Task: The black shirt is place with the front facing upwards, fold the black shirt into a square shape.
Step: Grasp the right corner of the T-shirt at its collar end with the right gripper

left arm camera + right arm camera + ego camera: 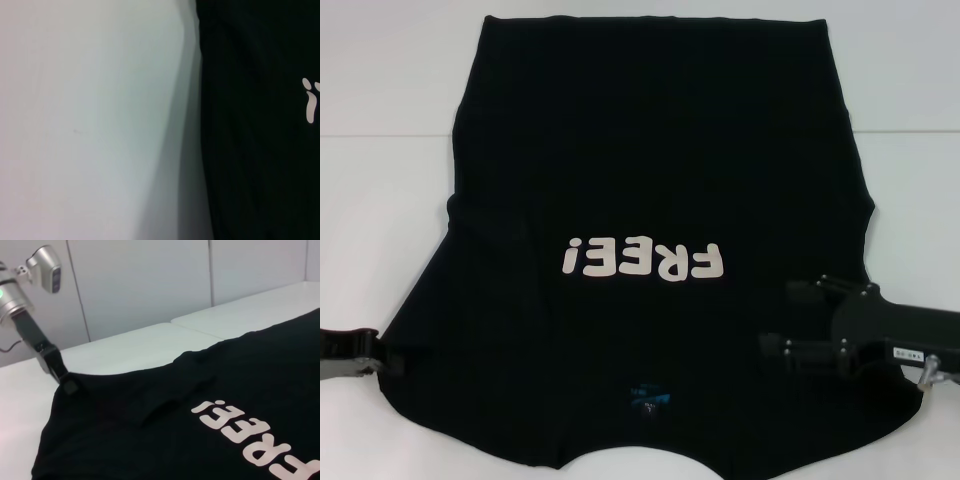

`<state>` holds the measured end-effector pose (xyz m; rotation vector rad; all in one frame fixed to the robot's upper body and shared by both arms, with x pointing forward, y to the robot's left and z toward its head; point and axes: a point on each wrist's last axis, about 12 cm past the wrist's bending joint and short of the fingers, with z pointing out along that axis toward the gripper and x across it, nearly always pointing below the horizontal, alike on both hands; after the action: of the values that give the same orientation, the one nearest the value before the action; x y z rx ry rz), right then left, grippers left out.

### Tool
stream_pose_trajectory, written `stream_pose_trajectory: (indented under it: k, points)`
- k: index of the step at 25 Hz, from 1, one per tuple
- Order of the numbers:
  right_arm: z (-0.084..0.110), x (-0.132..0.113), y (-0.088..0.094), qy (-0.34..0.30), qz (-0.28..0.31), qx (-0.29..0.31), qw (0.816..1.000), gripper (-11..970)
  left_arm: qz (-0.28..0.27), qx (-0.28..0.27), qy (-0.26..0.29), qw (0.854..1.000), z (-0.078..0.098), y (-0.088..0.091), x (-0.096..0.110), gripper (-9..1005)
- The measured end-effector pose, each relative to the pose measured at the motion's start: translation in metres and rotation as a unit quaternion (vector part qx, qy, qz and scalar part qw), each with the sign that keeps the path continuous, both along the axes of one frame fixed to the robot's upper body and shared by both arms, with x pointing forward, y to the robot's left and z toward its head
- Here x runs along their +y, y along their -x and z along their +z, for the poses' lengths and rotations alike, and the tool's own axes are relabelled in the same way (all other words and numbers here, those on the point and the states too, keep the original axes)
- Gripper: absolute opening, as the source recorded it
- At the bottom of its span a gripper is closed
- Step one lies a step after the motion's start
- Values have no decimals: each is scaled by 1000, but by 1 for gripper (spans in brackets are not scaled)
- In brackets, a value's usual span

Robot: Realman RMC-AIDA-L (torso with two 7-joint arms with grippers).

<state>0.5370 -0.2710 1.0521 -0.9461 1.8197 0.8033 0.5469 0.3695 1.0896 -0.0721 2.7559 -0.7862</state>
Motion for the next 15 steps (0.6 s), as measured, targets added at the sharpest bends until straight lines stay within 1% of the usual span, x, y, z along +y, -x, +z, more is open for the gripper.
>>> stream_pose_trajectory:
  k: [2, 4, 7, 9, 11, 13, 15]
  points:
    - [4, -3, -4, -12, -16, 27, 999, 928, 1, -1, 0, 1000, 0, 0, 1, 2]
    - [13, -9, -10, -28, -37, 65, 997, 928, -2, -4, 4, 1000, 1, 1, 2, 3]
    - [37, -28, -21, -49, -81, 149, 984, 928, -8, -12, 10, 1000, 2, 3, 4, 5]
    - [57, -43, -28, -52, -107, 211, 970, 927, -11, -20, 13, 1000, 3, 3, 5, 7]
    - [78, -56, -34, -45, -136, 280, 949, 927, -14, -30, 15, 999, 4, 4, 7, 8]
    - [92, -66, -38, -31, -173, 343, 923, 927, -17, -36, 15, 999, 4, 4, 7, 9]
    - [101, -70, -40, -11, -196, 383, 903, 927, -20, -40, 15, 999, 4, 4, 8, 11]
